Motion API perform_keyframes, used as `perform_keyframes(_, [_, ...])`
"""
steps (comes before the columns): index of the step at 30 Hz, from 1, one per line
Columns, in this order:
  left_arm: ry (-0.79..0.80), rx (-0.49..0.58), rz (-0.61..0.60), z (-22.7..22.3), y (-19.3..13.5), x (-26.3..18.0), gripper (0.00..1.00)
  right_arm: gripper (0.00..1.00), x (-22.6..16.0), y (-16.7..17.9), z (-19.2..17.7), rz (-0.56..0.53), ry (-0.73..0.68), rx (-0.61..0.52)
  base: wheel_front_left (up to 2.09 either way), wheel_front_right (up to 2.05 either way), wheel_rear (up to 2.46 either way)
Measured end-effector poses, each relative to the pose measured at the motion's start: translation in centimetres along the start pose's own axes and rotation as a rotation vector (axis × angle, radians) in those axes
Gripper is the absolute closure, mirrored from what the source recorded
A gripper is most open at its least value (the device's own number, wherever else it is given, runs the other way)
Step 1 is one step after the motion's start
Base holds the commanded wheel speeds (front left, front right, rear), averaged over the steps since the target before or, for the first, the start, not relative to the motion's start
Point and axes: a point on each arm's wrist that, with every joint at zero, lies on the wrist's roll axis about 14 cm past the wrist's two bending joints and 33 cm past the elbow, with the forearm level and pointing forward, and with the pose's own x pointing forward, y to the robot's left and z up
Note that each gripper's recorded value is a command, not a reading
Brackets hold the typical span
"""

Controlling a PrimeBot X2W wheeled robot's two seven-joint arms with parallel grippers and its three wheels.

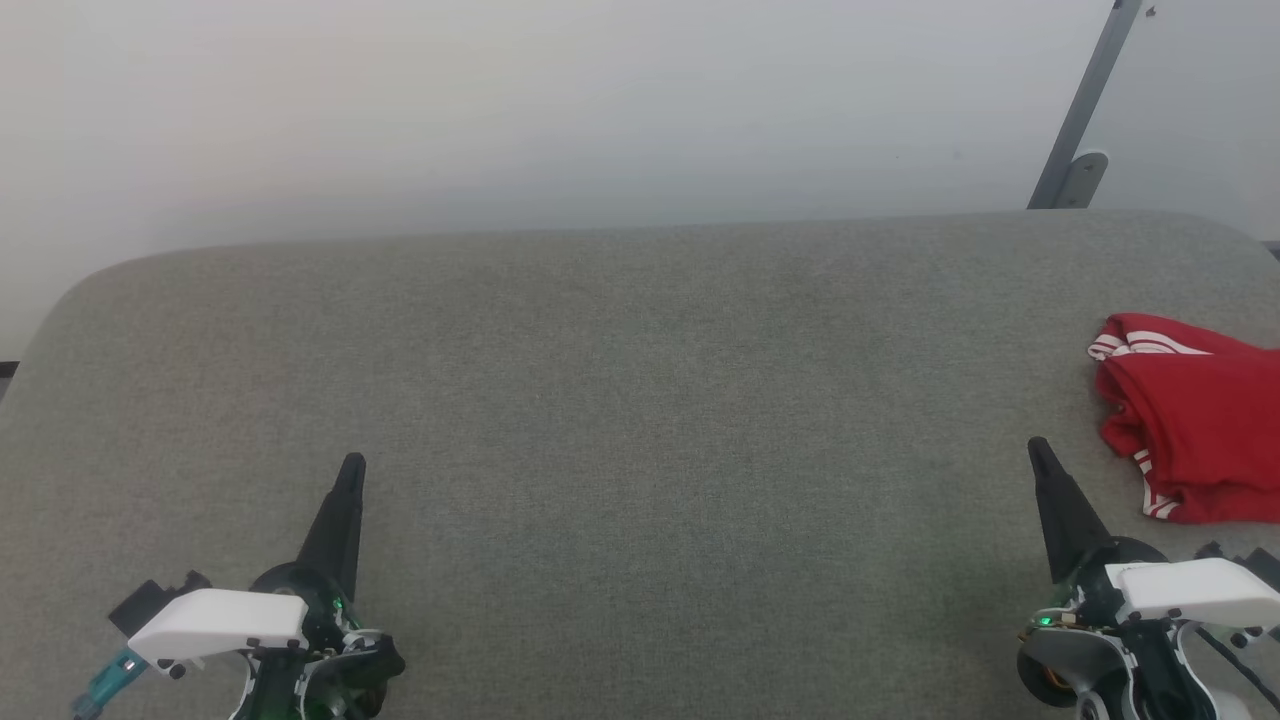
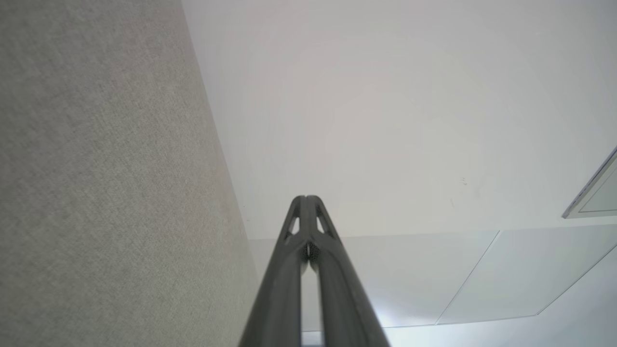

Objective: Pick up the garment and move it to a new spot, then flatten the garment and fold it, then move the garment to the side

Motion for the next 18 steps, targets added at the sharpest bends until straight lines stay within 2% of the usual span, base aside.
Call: perform_keyframes(18, [0.0,0.0,0.0,0.0,0.0,0.0,1.0,1.0,0.0,0.0,-0.01,0.0,0.0,0.0,0.0,0.0,0.0])
